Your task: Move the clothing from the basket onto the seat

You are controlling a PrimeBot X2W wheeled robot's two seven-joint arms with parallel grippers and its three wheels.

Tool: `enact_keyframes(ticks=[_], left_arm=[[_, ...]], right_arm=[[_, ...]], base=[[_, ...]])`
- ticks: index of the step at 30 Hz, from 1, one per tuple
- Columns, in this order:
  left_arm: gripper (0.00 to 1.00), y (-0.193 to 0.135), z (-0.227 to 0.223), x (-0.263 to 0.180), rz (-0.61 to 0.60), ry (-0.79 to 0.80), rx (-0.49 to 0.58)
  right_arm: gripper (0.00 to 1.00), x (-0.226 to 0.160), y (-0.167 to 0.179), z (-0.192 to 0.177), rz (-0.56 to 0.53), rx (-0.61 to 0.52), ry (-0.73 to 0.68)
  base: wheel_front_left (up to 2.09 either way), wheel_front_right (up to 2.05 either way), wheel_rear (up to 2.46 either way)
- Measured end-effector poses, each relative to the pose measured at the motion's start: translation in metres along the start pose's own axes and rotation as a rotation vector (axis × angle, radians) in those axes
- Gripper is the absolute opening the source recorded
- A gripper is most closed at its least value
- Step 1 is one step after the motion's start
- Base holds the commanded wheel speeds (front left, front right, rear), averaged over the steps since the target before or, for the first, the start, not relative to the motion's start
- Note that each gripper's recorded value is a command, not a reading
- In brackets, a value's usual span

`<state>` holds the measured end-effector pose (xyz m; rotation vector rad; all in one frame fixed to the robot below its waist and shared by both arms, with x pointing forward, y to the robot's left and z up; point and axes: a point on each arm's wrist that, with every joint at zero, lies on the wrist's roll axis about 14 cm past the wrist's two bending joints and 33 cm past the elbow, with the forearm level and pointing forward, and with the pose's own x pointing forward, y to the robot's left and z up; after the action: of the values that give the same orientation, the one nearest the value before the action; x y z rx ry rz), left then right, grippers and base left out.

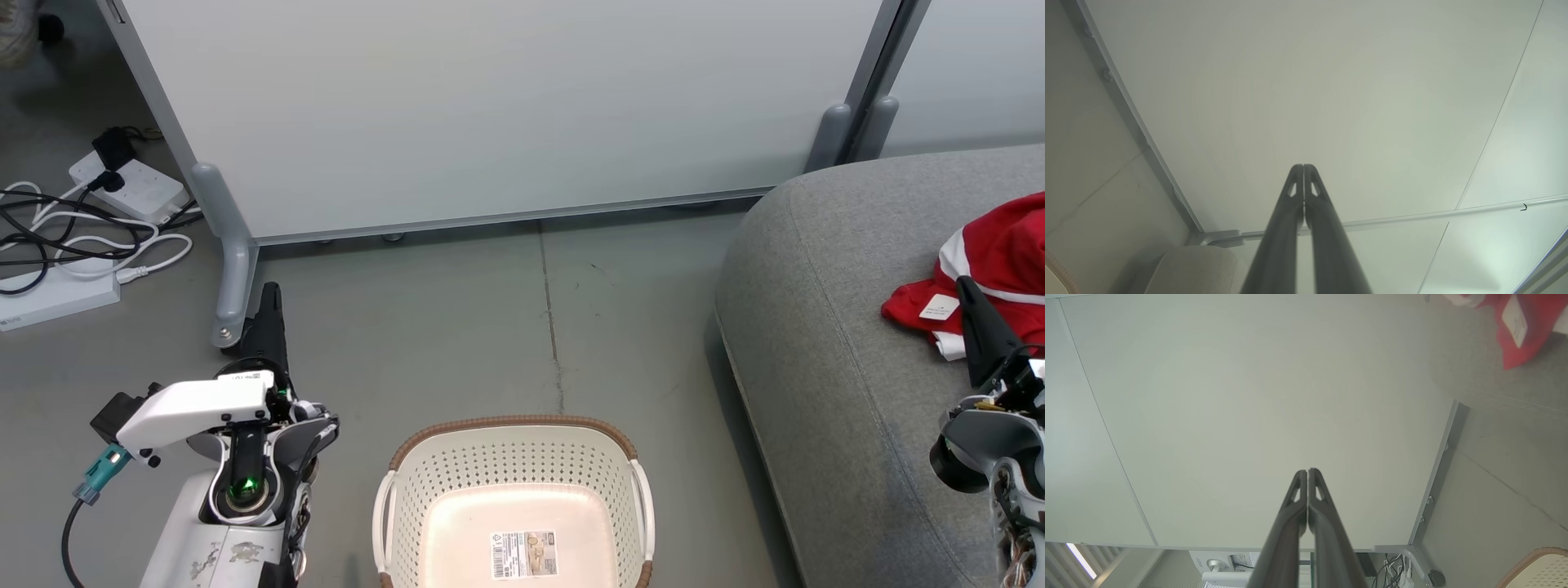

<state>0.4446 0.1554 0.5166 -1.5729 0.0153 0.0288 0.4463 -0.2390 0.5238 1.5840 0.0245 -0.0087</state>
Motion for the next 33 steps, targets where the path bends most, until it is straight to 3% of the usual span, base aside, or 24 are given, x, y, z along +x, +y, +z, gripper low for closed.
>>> enact_keyframes(ticks=[33], left_arm=[[0.00,-0.0004,0.0000,0.0002,-0.001,0.000,0.000]], right_arm=[[0.00,0.0000,0.0001,0.0002,0.000,0.001,0.001]], base=[[0.00,0.00,0.00]])
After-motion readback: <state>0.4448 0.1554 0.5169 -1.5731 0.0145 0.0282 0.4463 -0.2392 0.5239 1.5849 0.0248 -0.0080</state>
